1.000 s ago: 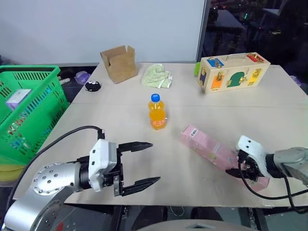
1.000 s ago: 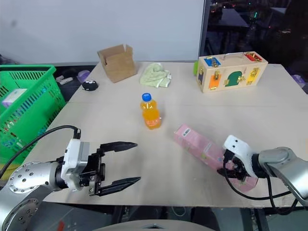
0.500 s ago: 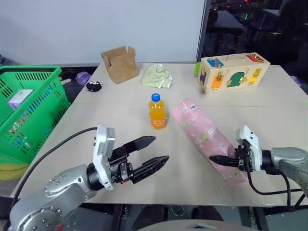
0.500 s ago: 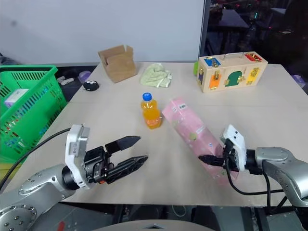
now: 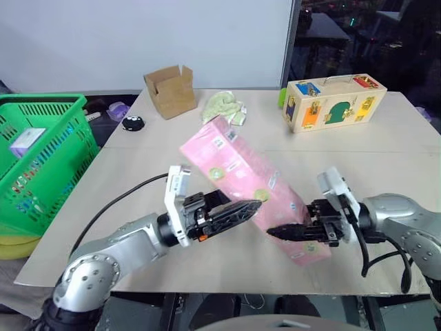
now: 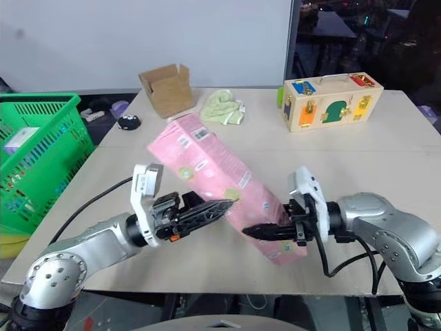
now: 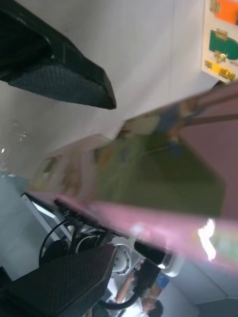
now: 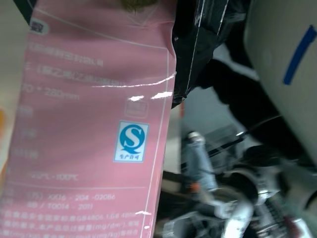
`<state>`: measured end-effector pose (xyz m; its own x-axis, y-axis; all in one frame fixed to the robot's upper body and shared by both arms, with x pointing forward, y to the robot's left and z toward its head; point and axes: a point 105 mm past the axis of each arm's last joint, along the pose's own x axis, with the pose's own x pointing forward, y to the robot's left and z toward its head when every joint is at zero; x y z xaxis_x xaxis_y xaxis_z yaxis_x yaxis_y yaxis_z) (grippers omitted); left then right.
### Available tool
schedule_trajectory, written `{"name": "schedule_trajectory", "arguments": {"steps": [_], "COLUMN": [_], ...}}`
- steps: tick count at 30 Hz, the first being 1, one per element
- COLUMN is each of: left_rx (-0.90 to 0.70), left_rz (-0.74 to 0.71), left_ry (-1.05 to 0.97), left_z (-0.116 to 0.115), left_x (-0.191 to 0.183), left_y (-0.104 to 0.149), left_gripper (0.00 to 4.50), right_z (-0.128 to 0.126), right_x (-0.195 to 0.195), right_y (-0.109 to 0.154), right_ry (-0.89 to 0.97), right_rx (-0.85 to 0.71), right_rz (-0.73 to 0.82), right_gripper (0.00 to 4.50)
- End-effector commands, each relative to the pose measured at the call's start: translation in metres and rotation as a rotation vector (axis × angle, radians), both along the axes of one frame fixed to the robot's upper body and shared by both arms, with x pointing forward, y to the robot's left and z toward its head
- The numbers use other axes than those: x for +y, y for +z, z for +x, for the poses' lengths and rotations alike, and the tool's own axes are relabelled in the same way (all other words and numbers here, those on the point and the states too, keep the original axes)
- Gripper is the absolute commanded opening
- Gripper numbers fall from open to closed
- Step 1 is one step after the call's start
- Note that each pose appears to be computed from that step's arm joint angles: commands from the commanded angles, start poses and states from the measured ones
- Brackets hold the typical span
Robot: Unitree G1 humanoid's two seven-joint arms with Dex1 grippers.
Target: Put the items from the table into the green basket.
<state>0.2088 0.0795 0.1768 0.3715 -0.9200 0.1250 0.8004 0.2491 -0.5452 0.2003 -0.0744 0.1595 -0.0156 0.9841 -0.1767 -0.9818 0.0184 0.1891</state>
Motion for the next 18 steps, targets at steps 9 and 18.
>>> {"name": "schedule_trajectory", "arguments": {"steps": [9,18], "left_rx": [-0.064,-0.098], "left_rz": [-0.038,-0.005], "left_ry": [-0.002,0.275], "left_z": [0.001,-0.005], "left_x": [-0.001,0.050], "left_y": [0.006,0.011], "left_gripper": [2.56,2.21], "right_z": [-0.009,0.006], "right_x": [0.016,0.030], "right_y": [0.014,0.021], "right_ry": [0.132,0.132], "right_rx": [-0.083,-0.175], "right_rz": [0.042,0.063], "right_gripper": [1.24,3.85]}}
